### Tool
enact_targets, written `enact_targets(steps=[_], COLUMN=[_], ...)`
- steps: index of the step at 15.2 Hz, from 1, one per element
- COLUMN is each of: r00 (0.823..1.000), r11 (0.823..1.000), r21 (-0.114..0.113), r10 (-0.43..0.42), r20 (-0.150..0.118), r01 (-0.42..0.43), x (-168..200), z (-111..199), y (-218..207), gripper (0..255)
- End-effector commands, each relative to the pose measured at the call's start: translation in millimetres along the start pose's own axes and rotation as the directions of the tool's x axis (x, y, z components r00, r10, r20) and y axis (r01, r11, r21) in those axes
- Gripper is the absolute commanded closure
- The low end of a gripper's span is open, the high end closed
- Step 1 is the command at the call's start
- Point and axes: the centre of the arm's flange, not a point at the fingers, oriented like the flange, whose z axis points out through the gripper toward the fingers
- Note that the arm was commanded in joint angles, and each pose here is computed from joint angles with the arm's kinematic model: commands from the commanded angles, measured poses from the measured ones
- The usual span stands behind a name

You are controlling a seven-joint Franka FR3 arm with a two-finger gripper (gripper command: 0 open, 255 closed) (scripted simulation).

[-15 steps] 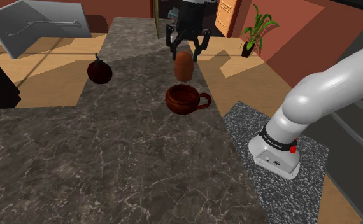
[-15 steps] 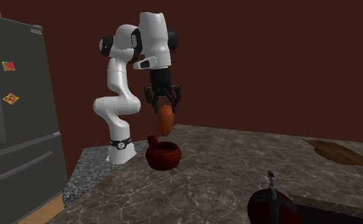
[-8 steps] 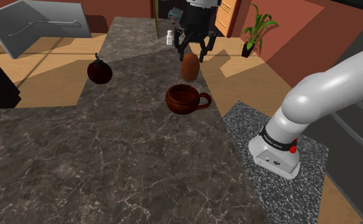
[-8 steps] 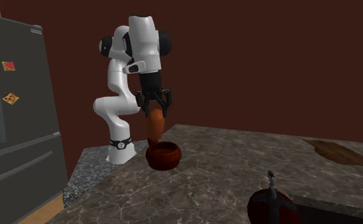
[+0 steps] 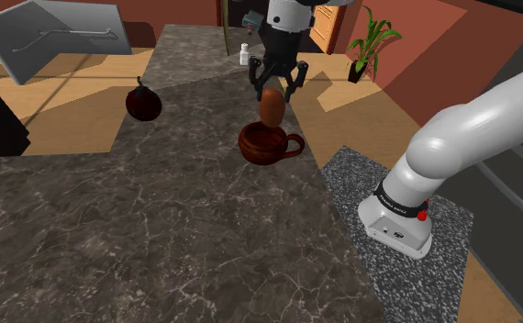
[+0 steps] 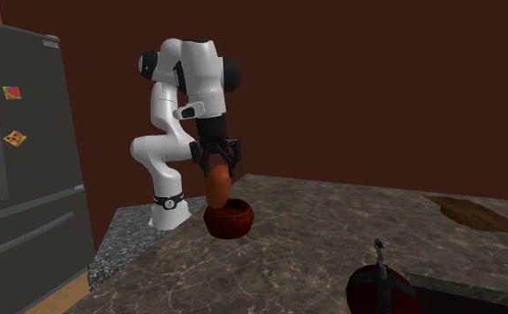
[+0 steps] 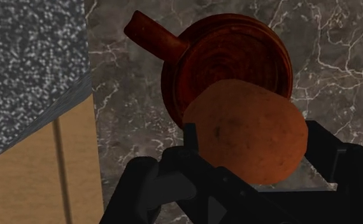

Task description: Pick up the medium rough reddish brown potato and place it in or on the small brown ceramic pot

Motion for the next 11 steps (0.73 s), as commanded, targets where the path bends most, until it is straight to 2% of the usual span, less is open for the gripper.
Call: enact_targets(steps=[1,3,11], r00=[1.000,1.000,1.000], r11=[1.000,1.000,1.000], r21=[-0.008,-0.008,-0.008], r10=[0.002,0.002,0.002], r20=[0.007,0.007,0.007], r01=[-0.002,-0.002,-0.002], x=[2.7,4.3,4.3], z=[15.3,28.9,28.9], y=[2.1,3.1,3.1], gripper=[255,255,255])
